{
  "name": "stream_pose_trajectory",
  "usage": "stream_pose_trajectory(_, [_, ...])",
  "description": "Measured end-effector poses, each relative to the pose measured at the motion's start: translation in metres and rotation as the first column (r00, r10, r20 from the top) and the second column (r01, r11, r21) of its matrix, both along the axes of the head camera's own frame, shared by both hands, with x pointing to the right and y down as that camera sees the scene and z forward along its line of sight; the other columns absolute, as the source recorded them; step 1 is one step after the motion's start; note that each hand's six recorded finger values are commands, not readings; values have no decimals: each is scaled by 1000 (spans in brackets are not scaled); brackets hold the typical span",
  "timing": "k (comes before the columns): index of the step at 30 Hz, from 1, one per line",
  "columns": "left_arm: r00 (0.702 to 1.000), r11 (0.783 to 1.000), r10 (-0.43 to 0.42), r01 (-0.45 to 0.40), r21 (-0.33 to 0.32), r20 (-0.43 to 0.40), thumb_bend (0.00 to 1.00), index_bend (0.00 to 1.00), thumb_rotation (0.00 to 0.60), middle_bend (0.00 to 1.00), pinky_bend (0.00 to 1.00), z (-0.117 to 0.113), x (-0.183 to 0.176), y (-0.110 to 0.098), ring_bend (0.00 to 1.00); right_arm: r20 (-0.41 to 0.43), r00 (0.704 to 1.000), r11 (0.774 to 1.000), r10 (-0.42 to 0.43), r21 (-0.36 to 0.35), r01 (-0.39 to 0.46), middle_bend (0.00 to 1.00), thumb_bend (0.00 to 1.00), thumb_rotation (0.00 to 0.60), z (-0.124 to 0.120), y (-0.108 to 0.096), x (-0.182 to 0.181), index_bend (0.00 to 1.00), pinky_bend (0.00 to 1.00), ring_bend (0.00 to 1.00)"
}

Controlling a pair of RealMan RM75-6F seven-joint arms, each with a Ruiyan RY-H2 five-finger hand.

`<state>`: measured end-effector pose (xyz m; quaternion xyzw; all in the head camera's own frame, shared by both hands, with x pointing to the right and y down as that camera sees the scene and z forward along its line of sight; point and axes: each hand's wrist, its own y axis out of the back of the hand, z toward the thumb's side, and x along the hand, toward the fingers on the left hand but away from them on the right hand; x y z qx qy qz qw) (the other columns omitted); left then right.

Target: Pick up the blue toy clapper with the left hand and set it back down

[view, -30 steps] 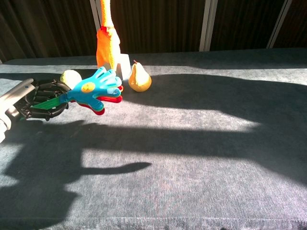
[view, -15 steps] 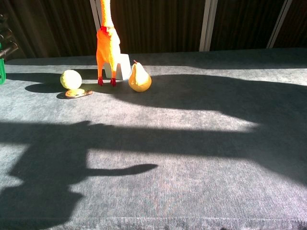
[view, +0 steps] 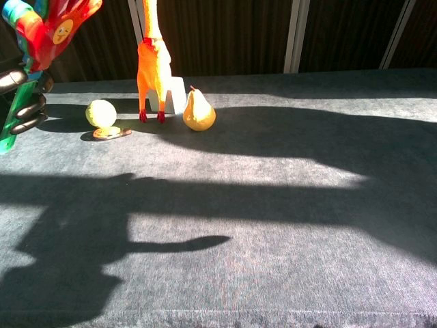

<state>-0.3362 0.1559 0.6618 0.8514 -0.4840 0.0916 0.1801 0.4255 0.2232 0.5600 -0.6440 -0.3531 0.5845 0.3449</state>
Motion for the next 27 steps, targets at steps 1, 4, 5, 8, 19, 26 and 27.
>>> stream_pose_trajectory(1, [996, 999, 37, -39, 29, 82, 544, 874, 600, 839, 846, 4, 0, 1, 734, 0, 1000, 1000, 0, 1, 0, 0, 0, 564, 0, 0, 0, 0, 0, 0])
stream_pose_trajectory(4, [925, 976, 139, -188, 107, 354, 544, 874, 600, 839, 843, 14, -3, 5, 733, 1, 1000, 1000, 0, 0, 0, 0, 0, 564, 0, 0, 0, 0, 0, 0])
stream_pose_trajectory(5, [878, 961, 167, -246, 124, 448, 544, 874, 600, 839, 843, 18, -5, 6, 733, 1, 1000, 1000, 0, 0, 0, 0, 0, 565, 0, 0, 0, 0, 0, 0])
stream_pose_trajectory(8, [764, 924, 199, -355, 143, 614, 545, 874, 600, 839, 842, 23, -10, 5, 733, 2, 1000, 1000, -2, -1, 2, 0, 0, 565, 0, 0, 0, 0, 0, 0])
stream_pose_trajectory(19, [852, 946, 71, -223, 237, 519, 544, 874, 600, 836, 837, -13, -16, -16, 714, 8, 1000, 1000, -3, -2, 3, 0, 0, 567, -1, 1, -1, 0, 0, 0])
stream_pose_trajectory(26, [982, 981, -160, 169, 95, -97, 557, 873, 600, 836, 836, -57, -36, -38, 711, 6, 1000, 1000, -8, -8, 8, 0, 0, 565, 1, 2, -2, 0, 0, 0])
stream_pose_trajectory(27, [965, 978, -186, 200, 62, -183, 563, 874, 600, 836, 836, -62, -38, -39, 711, 5, 1000, 1000, -8, -8, 8, 0, 0, 564, 1, 2, -2, 0, 0, 0])
